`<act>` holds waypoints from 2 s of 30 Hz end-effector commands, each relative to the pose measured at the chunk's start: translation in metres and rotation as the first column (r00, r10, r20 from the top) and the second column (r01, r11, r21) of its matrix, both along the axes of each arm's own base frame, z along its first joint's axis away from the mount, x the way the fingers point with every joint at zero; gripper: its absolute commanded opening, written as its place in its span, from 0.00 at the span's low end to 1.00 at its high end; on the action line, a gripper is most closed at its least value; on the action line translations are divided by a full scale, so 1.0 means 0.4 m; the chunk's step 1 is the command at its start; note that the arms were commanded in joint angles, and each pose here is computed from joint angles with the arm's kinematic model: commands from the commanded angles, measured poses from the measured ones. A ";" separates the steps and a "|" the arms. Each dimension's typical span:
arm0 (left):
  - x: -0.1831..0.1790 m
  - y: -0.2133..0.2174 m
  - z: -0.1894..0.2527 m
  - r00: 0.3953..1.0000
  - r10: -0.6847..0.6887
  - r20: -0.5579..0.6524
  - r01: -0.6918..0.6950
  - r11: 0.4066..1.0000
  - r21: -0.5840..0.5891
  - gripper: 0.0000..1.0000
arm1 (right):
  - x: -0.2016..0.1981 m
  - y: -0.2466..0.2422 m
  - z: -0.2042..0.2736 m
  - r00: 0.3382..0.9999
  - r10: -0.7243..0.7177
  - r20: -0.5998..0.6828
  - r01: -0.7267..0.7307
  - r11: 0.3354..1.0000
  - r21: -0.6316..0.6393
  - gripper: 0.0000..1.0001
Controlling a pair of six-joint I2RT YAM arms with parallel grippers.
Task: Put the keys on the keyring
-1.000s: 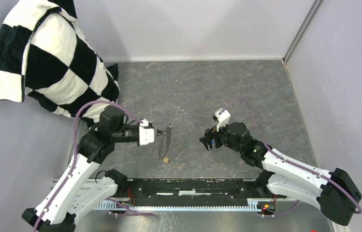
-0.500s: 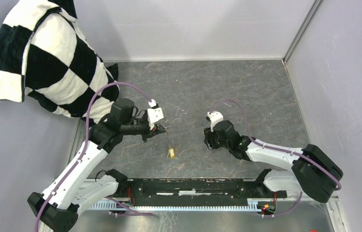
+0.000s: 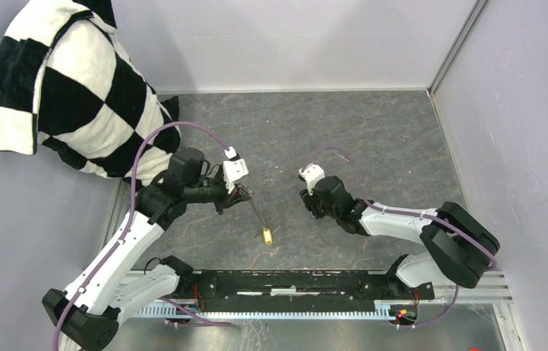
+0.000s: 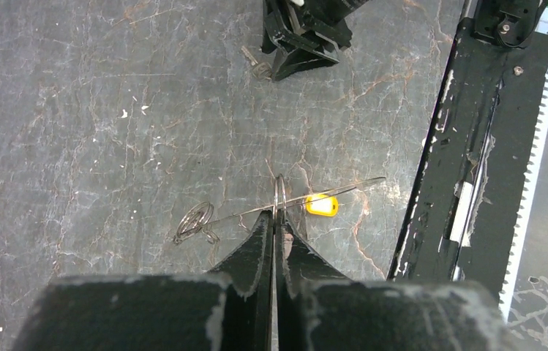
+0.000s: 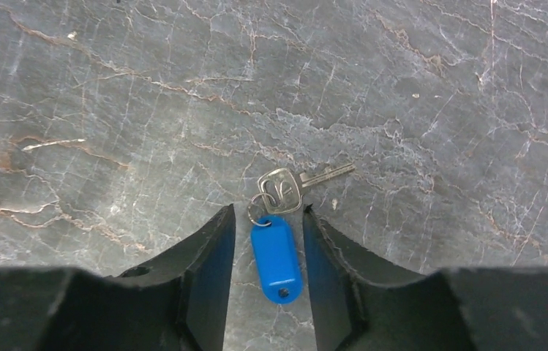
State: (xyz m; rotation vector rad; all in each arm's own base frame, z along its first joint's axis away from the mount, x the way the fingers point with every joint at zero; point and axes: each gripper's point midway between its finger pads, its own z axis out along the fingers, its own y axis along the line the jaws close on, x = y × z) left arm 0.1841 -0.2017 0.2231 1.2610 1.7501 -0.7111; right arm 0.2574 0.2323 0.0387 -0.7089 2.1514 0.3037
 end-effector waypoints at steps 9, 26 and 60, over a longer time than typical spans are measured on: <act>0.009 -0.013 0.061 1.000 0.024 -0.011 -0.024 0.999 -0.040 0.02 | 0.048 0.035 0.003 0.994 0.085 0.066 -0.082 0.995 -0.054 0.31; 0.018 -0.005 0.068 0.998 0.053 -0.015 -0.053 0.998 -0.021 0.02 | 0.015 0.077 0.057 0.978 0.188 0.086 -0.192 0.981 0.034 0.00; -0.007 -0.007 0.040 0.999 0.022 -0.048 -0.023 0.999 -0.024 0.02 | -0.045 0.168 0.068 0.915 0.397 -0.067 -0.361 0.882 0.305 0.19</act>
